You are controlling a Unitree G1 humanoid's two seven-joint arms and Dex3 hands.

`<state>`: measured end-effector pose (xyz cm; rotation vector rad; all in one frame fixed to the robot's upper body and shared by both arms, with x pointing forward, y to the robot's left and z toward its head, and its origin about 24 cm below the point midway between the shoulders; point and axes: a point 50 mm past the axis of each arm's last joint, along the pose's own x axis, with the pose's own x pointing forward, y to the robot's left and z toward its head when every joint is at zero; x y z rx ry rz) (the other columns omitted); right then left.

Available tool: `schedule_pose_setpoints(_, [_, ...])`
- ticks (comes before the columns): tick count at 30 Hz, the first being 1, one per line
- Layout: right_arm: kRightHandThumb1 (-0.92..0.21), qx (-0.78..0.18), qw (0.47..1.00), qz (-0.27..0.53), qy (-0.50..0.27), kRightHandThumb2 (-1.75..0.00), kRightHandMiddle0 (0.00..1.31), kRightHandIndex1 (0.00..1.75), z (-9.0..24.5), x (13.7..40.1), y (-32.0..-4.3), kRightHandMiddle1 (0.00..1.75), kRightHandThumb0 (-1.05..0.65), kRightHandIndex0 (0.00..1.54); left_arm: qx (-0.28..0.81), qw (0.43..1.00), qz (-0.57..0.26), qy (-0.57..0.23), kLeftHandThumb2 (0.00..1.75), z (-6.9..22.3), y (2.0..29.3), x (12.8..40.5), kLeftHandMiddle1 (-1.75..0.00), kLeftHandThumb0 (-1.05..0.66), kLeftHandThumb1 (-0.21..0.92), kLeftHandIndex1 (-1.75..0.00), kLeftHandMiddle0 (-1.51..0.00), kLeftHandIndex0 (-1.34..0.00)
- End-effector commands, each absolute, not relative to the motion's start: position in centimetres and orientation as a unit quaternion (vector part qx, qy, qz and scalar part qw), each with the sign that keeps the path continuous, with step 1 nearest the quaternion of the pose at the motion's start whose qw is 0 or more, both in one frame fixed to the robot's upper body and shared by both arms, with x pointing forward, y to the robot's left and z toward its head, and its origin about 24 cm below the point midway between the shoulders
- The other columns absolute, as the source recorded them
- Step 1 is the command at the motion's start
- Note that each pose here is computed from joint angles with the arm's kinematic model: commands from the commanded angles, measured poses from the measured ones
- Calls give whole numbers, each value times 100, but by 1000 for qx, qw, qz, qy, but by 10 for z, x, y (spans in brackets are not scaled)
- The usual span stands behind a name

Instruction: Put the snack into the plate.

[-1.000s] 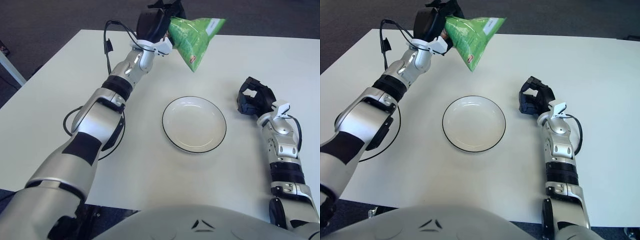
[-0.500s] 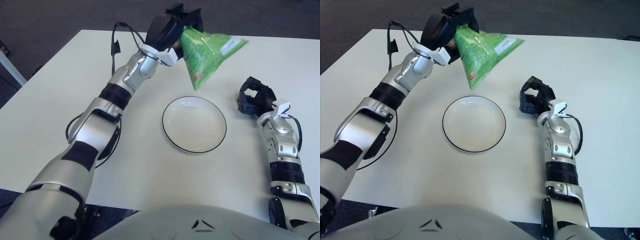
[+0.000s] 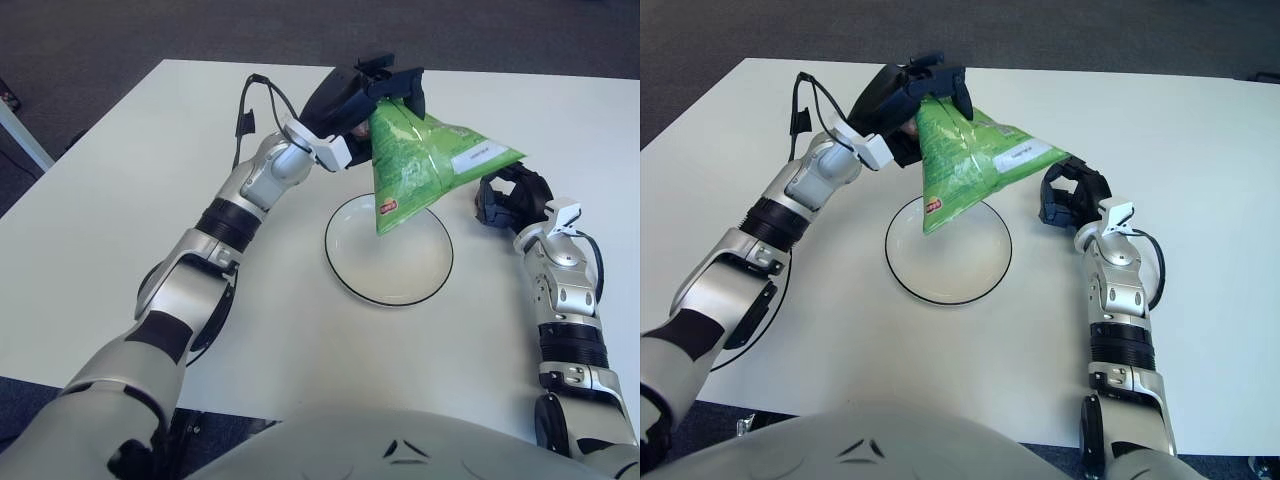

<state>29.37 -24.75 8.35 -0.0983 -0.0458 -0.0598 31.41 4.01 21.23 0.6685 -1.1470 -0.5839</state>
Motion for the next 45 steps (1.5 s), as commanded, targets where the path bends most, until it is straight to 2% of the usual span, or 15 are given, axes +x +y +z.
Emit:
schedule_pose_setpoints(1, [-30, -37, 999, -33, 14, -135, 63, 175, 69, 290, -249, 175, -50, 133, 293, 746, -296, -519, 168, 200, 47, 306, -175, 61, 2, -175, -86, -111])
schedule_pose_setpoints(18, [-29, -36, 999, -38, 15, -135, 64, 175, 69, 291, -249, 175, -50, 133, 318, 716, -398, -477, 160, 175, 46, 297, -175, 57, 9, -175, -80, -104])
schedule_pose_setpoints(29, [-29, -35, 999, -38, 15, -135, 64, 175, 69, 291, -250, 175, -50, 133, 361, 707, -411, -449, 158, 164, 47, 298, -175, 56, 10, -175, -79, -102])
schedule_pose_setpoints(45, [-29, -27, 999, -37, 15, -135, 64, 175, 69, 292, -249, 175, -50, 133, 454, 637, -443, -438, 160, 160, 44, 299, -175, 57, 8, -175, -81, -101])
